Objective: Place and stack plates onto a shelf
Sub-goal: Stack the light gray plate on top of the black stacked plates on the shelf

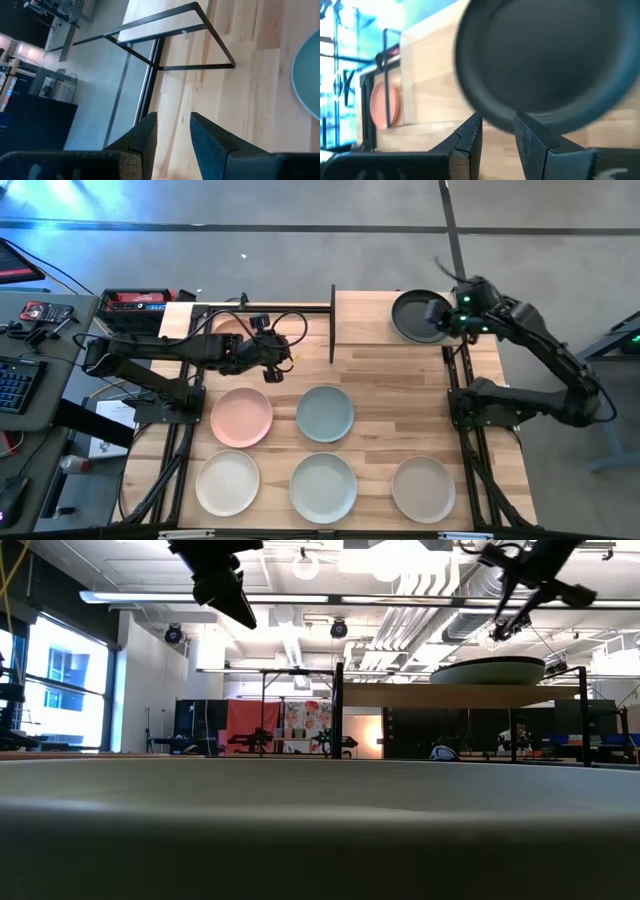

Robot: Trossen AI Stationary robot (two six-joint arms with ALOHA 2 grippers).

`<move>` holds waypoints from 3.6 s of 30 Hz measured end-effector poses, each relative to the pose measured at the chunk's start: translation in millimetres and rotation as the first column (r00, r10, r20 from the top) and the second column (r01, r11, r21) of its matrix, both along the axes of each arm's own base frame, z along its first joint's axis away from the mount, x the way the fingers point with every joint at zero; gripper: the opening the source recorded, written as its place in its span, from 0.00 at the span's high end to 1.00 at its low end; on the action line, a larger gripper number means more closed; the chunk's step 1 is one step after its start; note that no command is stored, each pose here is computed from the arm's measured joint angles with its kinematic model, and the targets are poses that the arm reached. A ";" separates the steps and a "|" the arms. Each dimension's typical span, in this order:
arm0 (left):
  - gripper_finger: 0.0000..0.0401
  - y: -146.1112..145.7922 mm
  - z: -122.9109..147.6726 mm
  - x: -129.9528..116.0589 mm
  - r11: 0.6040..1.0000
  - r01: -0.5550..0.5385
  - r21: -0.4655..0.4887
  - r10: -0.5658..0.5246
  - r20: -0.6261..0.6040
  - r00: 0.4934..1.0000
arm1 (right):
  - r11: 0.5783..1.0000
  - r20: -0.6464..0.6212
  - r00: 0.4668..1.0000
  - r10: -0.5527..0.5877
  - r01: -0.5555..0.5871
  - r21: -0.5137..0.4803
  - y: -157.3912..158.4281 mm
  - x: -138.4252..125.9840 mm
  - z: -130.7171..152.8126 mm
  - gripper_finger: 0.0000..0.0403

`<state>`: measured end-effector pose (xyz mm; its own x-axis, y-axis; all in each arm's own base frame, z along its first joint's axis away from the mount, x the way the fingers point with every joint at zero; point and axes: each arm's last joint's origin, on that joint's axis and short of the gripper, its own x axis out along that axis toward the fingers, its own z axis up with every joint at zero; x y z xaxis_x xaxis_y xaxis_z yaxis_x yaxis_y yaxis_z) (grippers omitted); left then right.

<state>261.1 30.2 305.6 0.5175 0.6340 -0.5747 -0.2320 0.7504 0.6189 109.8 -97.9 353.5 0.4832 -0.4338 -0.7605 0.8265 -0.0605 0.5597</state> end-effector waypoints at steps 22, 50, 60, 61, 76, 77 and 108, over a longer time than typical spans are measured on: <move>0.74 -6.3 -12.2 -9.9 0.952 -0.045 -0.301 0.041 -0.021 0.999 | 0.876 0.054 0.908 0.416 -0.415 0.246 86.7 123.1 -39.3 0.77; 0.74 -16.9 -15.6 -9.6 0.677 -0.089 -0.730 0.163 0.031 0.986 | 0.735 -0.011 0.771 0.637 -0.604 0.309 229.9 209.9 -154.4 0.77; 0.74 -16.9 -15.7 -9.6 0.567 -0.182 -0.803 0.335 0.023 0.942 | 0.695 -0.107 0.691 0.715 -0.686 0.214 248.1 211.3 -178.7 0.77; 0.74 -16.9 -15.7 -9.5 0.558 -0.188 -0.808 0.347 0.022 0.938 | 0.690 -0.114 0.682 0.722 -0.698 0.192 249.7 211.4 -179.5 0.77; 0.74 -16.7 -15.5 -9.2 0.488 -0.229 -0.842 0.445 0.014 0.895 | 0.645 -0.195 0.628 0.753 -0.763 0.034 265.9 203.3 -179.3 0.77; 0.74 -16.6 -15.5 -9.2 0.484 -0.234 -0.843 0.455 0.014 0.890 | 0.642 -0.199 0.626 0.755 -0.766 0.027 266.9 202.7 -179.3 0.77; 0.74 -16.2 -15.5 -9.1 0.466 -0.246 -0.850 0.485 0.013 0.874 | 0.607 -0.185 0.590 0.786 -0.794 0.044 287.1 211.9 -216.9 0.77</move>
<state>252.0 14.0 290.2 0.5365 0.1214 -0.8351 -0.6465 0.6952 -0.3143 321.7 189.2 136.6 0.5183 0.0246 -0.8548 0.6178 0.6804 0.3942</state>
